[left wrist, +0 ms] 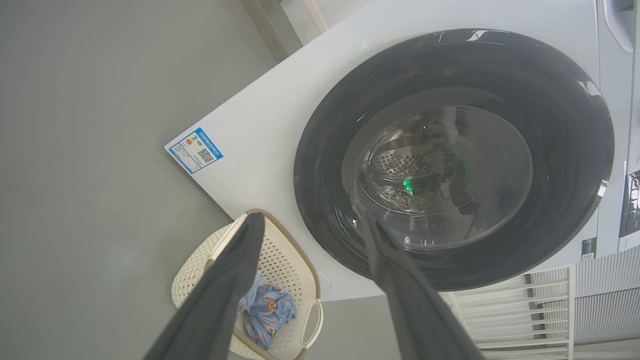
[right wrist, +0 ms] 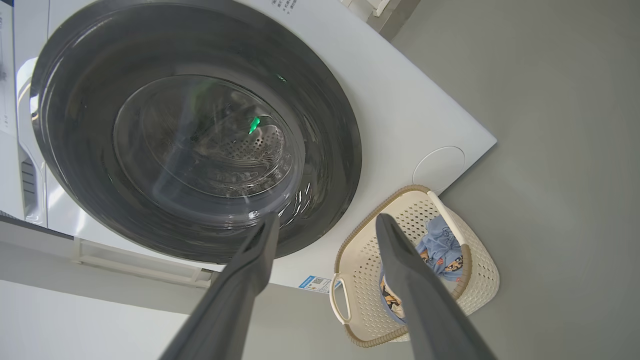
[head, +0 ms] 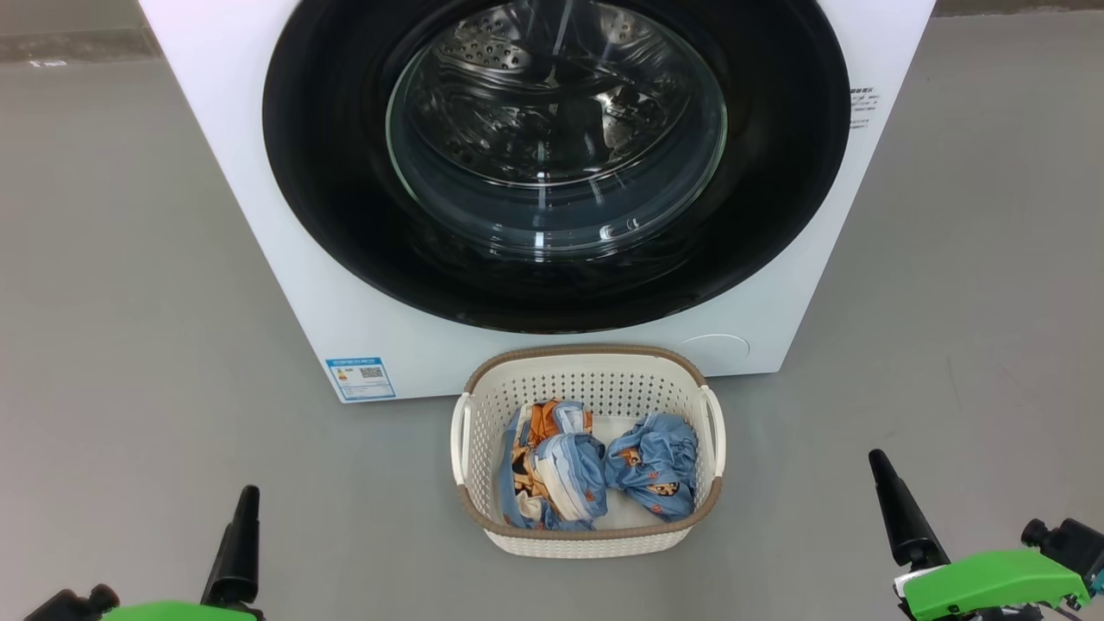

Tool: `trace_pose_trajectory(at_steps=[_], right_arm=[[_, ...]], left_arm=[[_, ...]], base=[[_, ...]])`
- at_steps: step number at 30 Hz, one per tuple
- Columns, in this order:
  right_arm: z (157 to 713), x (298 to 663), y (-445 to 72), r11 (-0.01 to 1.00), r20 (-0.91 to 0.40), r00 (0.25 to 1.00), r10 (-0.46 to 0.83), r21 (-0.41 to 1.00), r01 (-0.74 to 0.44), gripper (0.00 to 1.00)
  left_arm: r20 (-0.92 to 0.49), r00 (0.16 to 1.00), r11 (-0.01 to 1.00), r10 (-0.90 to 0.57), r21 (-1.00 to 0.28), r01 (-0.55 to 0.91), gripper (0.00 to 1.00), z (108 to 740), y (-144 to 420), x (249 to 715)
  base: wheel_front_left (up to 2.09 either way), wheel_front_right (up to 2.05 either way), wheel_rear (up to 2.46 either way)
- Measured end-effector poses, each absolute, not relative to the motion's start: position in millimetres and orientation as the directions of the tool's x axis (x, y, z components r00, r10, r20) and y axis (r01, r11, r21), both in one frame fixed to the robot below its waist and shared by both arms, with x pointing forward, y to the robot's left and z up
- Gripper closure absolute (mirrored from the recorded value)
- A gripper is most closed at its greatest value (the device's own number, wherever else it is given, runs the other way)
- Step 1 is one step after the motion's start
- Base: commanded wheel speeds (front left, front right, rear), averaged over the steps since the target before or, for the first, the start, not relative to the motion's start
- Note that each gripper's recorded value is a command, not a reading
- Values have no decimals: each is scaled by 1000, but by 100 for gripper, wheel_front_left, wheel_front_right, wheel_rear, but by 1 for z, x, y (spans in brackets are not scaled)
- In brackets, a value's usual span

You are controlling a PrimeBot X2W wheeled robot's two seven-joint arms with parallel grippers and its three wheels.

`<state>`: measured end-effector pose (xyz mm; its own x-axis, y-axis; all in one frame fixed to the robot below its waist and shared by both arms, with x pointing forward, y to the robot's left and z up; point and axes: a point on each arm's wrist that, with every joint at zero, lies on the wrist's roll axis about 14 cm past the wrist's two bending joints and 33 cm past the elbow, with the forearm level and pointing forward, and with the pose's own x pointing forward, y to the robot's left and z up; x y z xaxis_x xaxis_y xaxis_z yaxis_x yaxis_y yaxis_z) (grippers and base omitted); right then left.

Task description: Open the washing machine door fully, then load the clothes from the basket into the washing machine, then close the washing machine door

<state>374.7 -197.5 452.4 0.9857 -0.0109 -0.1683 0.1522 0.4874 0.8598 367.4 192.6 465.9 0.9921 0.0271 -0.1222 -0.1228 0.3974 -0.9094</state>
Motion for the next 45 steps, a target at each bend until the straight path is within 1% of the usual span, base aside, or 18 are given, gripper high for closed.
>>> trace_pose_trajectory(at_steps=[6, 12, 21, 32, 45], right_arm=[[457, 379, -195, 571, -152, 988, 0, 812, 125, 0], [457, 379, -194, 628, -147, 989, 4, 770, 111, 0], [460, 381, -196, 721, -133, 991, 4, 687, 89, 0], [461, 382, -196, 800, -121, 993, 12, 596, 62, 0], [464, 386, -193, 880, -96, 995, 33, 475, 16, 0]], left_arm=[[-118, 993, 477, 32, -871, -118, 0, 466, 194, 368], [-101, 994, 542, 32, -834, -102, 0, 470, 193, 368], [-72, 997, 669, 25, -740, -70, 0, 477, 193, 369], [-43, 999, 763, 19, -645, -42, 0, 483, 192, 369], [-2, 1000, 849, 4, -529, -5, 0, 491, 190, 371]], base=[[0, 0, 0], [0, 0, 0], [0, 0, 0], [0, 0, 0], [0, 0, 0]])
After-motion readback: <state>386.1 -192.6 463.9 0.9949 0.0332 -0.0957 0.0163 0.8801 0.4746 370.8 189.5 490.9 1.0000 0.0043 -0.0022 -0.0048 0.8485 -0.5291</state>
